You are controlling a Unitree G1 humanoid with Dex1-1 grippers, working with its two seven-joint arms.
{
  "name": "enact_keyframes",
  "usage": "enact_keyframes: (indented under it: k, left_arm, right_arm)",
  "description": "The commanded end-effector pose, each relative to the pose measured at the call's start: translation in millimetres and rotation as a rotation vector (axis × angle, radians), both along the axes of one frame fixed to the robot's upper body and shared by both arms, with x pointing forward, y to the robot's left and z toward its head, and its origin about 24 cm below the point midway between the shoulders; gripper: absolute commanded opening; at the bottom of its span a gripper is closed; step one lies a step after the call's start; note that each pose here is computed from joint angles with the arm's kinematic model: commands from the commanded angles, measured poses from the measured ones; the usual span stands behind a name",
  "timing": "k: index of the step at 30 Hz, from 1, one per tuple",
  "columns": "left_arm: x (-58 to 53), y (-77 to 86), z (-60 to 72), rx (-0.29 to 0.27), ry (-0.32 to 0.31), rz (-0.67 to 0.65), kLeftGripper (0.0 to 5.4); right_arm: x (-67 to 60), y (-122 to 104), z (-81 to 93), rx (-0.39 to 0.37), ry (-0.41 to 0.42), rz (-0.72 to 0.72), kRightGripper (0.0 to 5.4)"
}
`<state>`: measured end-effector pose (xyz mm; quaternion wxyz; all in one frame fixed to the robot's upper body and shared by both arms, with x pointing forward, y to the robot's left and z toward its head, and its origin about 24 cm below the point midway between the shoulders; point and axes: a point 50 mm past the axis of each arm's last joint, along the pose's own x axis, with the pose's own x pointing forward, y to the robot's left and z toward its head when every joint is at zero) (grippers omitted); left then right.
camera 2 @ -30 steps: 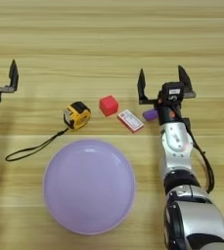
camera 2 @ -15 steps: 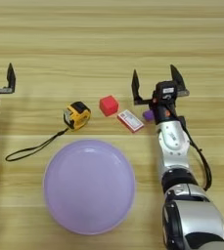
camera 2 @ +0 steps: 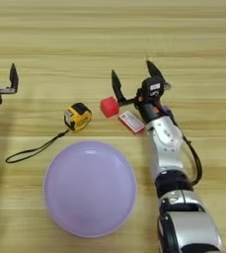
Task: Move the objects on the table
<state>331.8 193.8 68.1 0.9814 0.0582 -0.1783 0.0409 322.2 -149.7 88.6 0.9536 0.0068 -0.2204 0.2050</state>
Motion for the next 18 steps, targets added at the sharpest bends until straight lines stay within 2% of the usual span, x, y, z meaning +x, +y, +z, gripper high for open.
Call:
enact_keyframes:
  k: [1,10,13,16,18]
  left_arm:
    - [3.0,-1.9,3.8,0.022,-0.010,-0.004,5.37]
    - [3.0,-2.8,2.9,0.026,-0.006,-0.006,5.37]
    - [3.1,-3.2,2.8,0.026,-0.005,-0.006,5.37]
    - [3.1,-3.9,2.6,0.026,-0.005,-0.007,5.37]
    - [3.1,-4.2,2.6,0.026,-0.006,-0.008,5.37]
  right_arm:
    - [-6.7,16,10.5,0.023,0.004,0.127,5.40]
    - [-21.4,34,20.5,-0.023,0.061,0.311,5.40]
    - [-21.1,33,20.8,-0.054,0.087,0.306,5.40]
    - [-15.3,22,23.7,-0.080,0.118,0.248,5.40]
    - [-12.0,16,23.0,-0.126,0.144,0.202,5.40]
